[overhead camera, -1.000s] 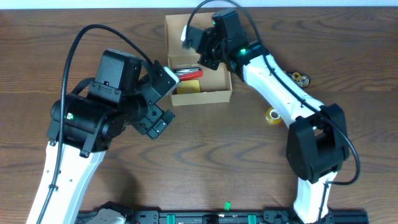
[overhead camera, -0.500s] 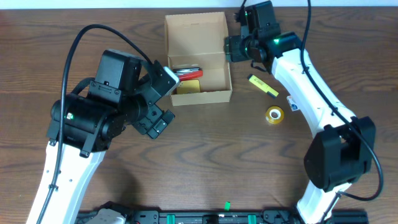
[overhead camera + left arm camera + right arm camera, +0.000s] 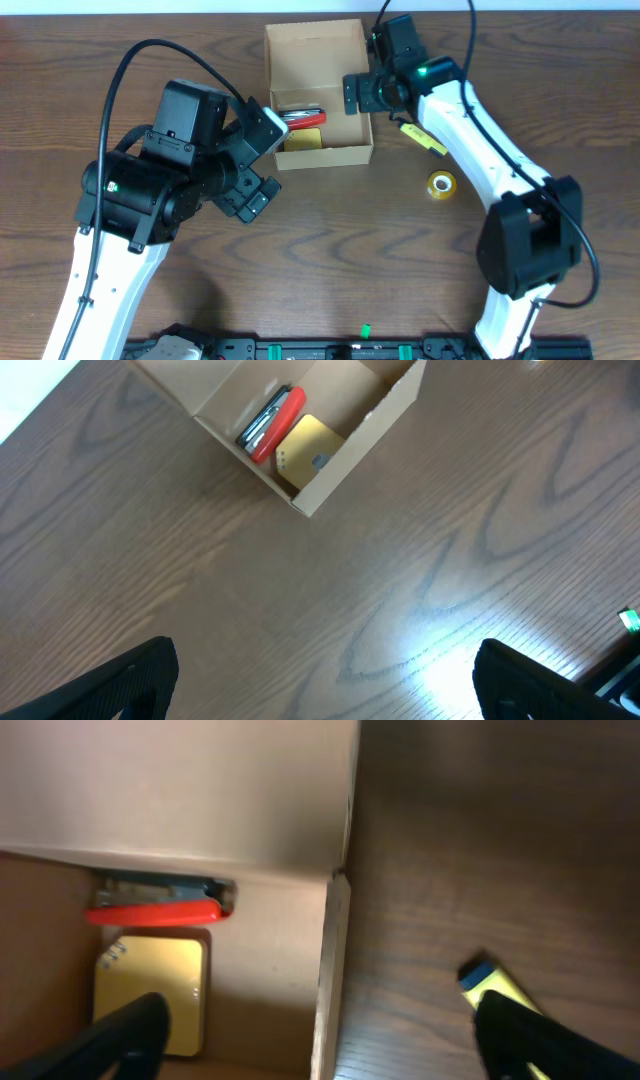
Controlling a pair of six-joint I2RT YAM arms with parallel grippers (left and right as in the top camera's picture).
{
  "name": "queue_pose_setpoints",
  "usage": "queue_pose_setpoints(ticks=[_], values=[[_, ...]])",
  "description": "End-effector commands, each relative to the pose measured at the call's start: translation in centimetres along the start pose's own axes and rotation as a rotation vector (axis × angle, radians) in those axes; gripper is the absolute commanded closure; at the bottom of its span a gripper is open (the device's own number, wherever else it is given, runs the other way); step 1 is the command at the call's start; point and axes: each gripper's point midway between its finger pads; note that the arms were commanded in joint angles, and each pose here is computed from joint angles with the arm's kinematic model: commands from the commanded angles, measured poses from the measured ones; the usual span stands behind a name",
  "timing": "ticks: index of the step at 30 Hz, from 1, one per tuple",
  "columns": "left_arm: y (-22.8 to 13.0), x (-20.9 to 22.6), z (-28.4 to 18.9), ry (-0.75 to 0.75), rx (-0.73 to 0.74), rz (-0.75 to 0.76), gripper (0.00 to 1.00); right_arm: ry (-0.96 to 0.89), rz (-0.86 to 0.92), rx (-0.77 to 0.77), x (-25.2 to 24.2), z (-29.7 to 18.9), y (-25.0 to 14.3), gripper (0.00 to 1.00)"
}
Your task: Pack container
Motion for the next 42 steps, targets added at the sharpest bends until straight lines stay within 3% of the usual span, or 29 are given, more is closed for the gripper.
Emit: queue_pose_setpoints(ticks=[1,2,5,11,13,17,20,30,42], values=[[0.5,0.4,-0.8,0.020,-0.021,0.011,0.05,-0.015,0.000,0.030,0.2,0.9,-0.9,0.31],[0.5,0.4,-0.8,0.020,-0.021,0.011,0.05,-0.019,-0.002,0.040,0.2,1.1,-1.2,0.44],[0.5,0.4,-0.8,0.020,-0.021,0.011,0.05,-0.032,-0.004,0.060,0.0,1.8,-1.7,0.58],[0.5,0.4,-0.8,0.020,-0.021,0.011,0.05,-0.061,-0.004,0.092,-0.7,2.7,-2.5,0.58],[0.5,0.4,-0.8,0.020,-0.021,0.011,0.05,-0.065,-0.004,0.101,-0.7,3.1,-2.8,0.64],[0.5,0.4,-0.8,0.020,-0.021,0.011,0.05,-0.071,0.006,0.112,-0.8,3.5,-3.1,0.89],[0.5,0.4,-0.8,0.020,-0.021,0.011,0.05,-0.071,0.010,0.113,-0.9,3.5,-3.1,0.99],[0.5,0.4,-0.8,0.020,-0.021,0.011,0.05,-0.135,0.237,0.231,-1.8,2.8,-6.2,0.99],[0.5,0.4,-0.8,0.020,-0.021,0.011,0.05,-0.160,0.162,0.300,-1.0,2.3,-8.5,0.99]])
Point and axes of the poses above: each gripper's point midway between its finger pads, its own z axis out along the fingers, its own x axis along the line the jaws close on, y = z × x, and after that the axes turned 10 degrees about z, right-handed
